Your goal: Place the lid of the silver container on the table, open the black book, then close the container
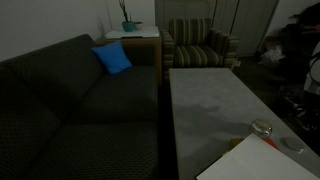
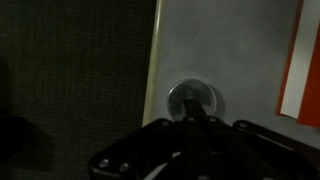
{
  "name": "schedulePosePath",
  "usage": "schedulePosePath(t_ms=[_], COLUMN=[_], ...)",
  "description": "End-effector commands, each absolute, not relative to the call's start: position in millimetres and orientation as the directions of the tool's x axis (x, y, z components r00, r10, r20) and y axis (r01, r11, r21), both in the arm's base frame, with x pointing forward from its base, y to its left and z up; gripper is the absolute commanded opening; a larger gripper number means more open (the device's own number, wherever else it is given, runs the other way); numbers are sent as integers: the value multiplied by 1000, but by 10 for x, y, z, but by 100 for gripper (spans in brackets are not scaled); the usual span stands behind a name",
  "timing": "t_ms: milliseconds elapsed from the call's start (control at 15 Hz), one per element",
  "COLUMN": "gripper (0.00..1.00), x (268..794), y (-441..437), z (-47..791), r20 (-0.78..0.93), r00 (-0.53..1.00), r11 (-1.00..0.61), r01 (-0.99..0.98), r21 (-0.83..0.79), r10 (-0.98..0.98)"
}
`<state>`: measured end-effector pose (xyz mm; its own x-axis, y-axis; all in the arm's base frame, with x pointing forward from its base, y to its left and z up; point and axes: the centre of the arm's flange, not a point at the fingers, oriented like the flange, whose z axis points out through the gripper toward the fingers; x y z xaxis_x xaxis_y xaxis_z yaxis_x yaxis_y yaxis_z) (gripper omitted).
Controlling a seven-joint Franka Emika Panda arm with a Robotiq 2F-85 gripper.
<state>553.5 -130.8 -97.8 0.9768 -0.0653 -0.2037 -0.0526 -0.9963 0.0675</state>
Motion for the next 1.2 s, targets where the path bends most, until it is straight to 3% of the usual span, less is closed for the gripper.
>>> schedulePosePath(t_ms=[0, 600, 667, 1133], gripper=[0, 0, 20, 67], x=[5542, 5464, 5454, 5440], y=[-1338, -1248, -1249, -1306], z=[-1110, -1334, -1340, -1316], r20=[-176, -209, -212, -218], r00=[982, 976, 976, 974], r11=[-998, -998, -998, -998], r01=[-59, -56, -56, -62], r21=[11, 3, 7, 29], r10=[-60, -55, -57, -67])
